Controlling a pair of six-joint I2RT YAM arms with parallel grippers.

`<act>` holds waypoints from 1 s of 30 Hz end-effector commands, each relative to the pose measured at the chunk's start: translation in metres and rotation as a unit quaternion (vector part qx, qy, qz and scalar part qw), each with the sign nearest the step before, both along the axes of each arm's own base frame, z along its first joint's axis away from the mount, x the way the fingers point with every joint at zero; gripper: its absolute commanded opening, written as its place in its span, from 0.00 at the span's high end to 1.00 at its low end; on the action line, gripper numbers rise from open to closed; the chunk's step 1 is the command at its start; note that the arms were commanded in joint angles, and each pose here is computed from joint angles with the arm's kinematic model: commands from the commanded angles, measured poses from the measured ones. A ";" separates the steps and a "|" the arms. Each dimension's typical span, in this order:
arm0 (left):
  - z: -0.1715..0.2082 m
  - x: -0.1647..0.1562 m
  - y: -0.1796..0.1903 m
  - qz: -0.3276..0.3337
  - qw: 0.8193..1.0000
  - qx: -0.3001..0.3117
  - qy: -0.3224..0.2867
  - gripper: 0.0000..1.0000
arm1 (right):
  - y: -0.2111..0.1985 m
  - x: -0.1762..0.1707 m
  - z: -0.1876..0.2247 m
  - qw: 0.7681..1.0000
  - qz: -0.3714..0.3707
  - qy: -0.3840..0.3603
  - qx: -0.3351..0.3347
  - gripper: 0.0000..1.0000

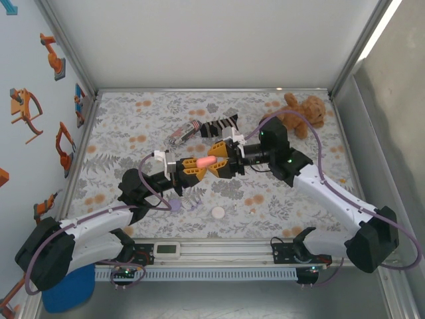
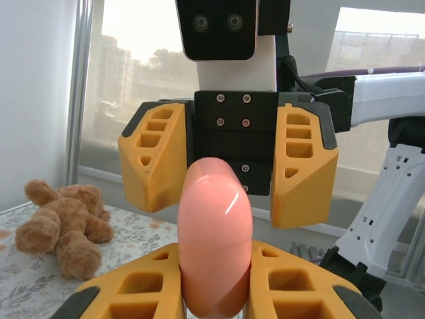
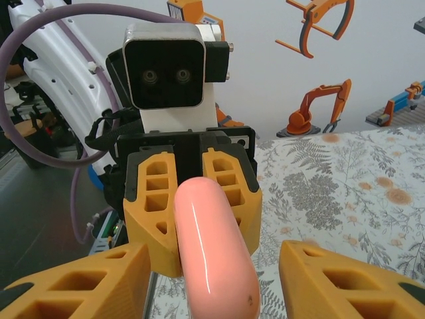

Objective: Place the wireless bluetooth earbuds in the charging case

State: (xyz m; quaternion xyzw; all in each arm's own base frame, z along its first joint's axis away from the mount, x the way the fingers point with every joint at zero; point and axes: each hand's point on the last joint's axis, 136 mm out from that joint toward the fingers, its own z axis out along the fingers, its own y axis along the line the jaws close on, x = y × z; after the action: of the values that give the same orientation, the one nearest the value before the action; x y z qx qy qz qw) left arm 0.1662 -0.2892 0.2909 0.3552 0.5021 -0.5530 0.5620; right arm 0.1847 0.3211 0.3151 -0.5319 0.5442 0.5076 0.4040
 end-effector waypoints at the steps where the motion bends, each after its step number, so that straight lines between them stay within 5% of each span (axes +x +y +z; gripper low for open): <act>1: 0.004 -0.008 0.002 -0.008 1.000 -0.004 -0.021 1.00 | 0.003 -0.005 0.014 1.000 0.015 -0.012 0.014 0.49; 22: 0.001 0.002 0.002 0.016 1.000 -0.005 -0.012 1.00 | 0.003 -0.011 0.011 1.000 0.024 0.008 0.018 0.79; 30: -0.003 0.006 0.003 0.027 1.000 0.000 -0.006 0.62 | 0.003 -0.008 0.013 1.000 0.013 0.013 0.020 0.81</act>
State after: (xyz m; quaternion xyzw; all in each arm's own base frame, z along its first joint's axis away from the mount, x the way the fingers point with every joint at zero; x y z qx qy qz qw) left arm 0.1675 -0.2884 0.2911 0.3517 0.5018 -0.5489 0.5685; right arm 0.1811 0.3227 0.3174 -0.5237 0.5467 0.5223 0.3925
